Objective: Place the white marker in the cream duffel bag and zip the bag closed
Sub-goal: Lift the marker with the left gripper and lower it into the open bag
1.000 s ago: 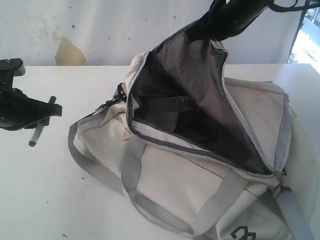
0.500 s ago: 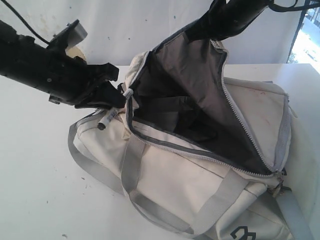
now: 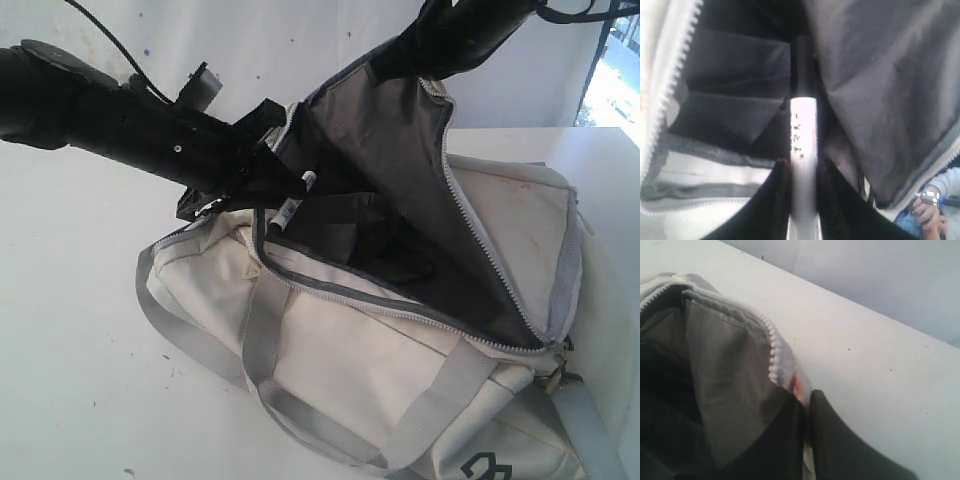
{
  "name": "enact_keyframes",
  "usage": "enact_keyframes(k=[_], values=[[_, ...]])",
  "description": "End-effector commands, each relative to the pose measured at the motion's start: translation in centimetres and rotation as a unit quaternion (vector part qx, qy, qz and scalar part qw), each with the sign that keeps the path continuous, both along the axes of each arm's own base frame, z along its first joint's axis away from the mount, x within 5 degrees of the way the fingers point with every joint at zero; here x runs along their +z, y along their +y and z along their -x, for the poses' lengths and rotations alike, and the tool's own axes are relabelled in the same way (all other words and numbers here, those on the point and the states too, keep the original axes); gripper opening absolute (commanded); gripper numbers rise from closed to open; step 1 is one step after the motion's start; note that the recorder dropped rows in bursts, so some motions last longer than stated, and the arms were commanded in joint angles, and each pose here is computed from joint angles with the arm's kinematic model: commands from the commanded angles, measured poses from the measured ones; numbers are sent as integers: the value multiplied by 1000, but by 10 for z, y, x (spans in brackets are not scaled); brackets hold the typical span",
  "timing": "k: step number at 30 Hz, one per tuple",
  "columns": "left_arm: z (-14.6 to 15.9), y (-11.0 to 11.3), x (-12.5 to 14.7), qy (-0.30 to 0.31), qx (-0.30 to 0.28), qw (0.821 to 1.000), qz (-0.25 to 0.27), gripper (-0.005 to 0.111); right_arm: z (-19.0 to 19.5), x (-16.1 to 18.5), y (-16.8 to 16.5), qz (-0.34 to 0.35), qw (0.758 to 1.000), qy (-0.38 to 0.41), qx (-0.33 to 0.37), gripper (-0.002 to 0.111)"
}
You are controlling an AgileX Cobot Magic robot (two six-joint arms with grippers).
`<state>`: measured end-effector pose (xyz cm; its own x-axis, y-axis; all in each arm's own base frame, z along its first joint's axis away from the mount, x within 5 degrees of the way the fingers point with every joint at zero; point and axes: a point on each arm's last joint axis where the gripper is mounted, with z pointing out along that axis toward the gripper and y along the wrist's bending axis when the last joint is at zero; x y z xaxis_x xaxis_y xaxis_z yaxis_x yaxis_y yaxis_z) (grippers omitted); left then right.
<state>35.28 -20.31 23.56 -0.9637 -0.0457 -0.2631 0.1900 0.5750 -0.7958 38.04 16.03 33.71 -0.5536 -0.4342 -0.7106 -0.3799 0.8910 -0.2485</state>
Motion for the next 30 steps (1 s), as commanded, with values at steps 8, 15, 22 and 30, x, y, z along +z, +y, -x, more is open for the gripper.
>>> enact_keyframes(k=[8, 15, 22, 30], values=[[-31, -33, -11, 57, 151, 986, 29, 0, 0, 10, -3, -4, 1000, -23, 2, 0], [-43, -35, -24, 121, 229, 963, 73, 0, -1, 10, -3, -4, 1000, -24, 3, 0], [-41, -45, -32, 116, 227, 964, 71, 39, -1, 10, -3, -4, 1000, -24, 3, 0], [-39, -47, -33, 106, 202, 971, 66, 82, -1, 10, -3, -6, 1000, -24, 2, 0]])
